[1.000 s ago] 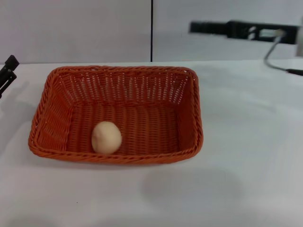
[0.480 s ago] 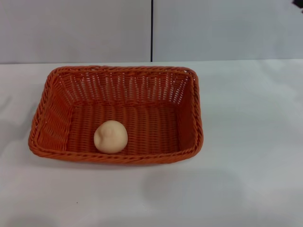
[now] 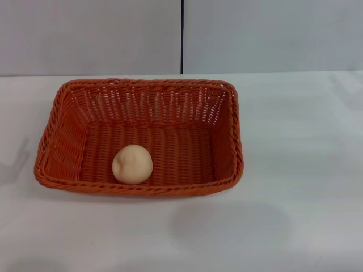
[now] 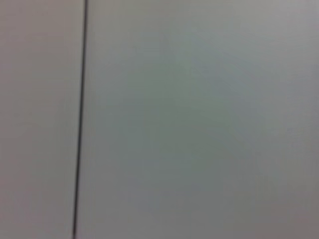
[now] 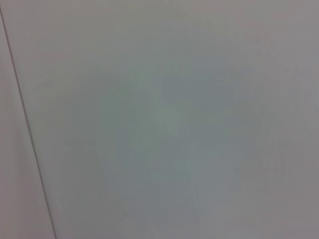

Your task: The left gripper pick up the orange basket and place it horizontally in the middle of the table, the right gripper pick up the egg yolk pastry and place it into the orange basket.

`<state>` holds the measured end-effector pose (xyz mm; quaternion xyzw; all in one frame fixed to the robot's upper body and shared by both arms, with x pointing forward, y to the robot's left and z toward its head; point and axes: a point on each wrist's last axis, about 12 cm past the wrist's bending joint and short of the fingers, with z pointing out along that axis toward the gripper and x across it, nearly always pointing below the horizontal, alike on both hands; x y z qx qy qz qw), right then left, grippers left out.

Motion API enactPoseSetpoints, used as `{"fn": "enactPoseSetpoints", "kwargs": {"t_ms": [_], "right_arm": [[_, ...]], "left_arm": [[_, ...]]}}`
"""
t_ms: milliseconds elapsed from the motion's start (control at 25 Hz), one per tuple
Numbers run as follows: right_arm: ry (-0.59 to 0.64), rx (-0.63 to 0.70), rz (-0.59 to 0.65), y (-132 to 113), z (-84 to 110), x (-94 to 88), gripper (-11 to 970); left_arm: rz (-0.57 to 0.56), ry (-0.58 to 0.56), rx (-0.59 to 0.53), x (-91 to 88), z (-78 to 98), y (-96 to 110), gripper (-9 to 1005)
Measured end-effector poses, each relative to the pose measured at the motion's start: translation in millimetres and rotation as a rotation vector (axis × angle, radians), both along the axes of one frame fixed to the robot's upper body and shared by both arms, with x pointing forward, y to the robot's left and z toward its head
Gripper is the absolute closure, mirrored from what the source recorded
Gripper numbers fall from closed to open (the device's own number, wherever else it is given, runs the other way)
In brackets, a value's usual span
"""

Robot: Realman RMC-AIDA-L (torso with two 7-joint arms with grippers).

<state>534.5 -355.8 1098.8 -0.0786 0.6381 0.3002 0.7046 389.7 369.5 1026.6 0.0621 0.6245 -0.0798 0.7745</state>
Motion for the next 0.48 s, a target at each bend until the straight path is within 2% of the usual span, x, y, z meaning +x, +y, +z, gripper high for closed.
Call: {"fn": "enactPoseSetpoints", "kwargs": {"t_ms": [200, 480], "right_arm": [[0.0, 0.023, -0.019, -1.7, -1.9, -1.7, 328], [-0.015, 0.034, -0.019, 0.8, 0.9, 2.6, 328]], "left_arm": [[0.023, -0.001, 0.038, -2.3, -3.9, -4.3, 251], [0.029, 0.002, 0.022, -5.2, -6.4, -8.1, 251]]}}
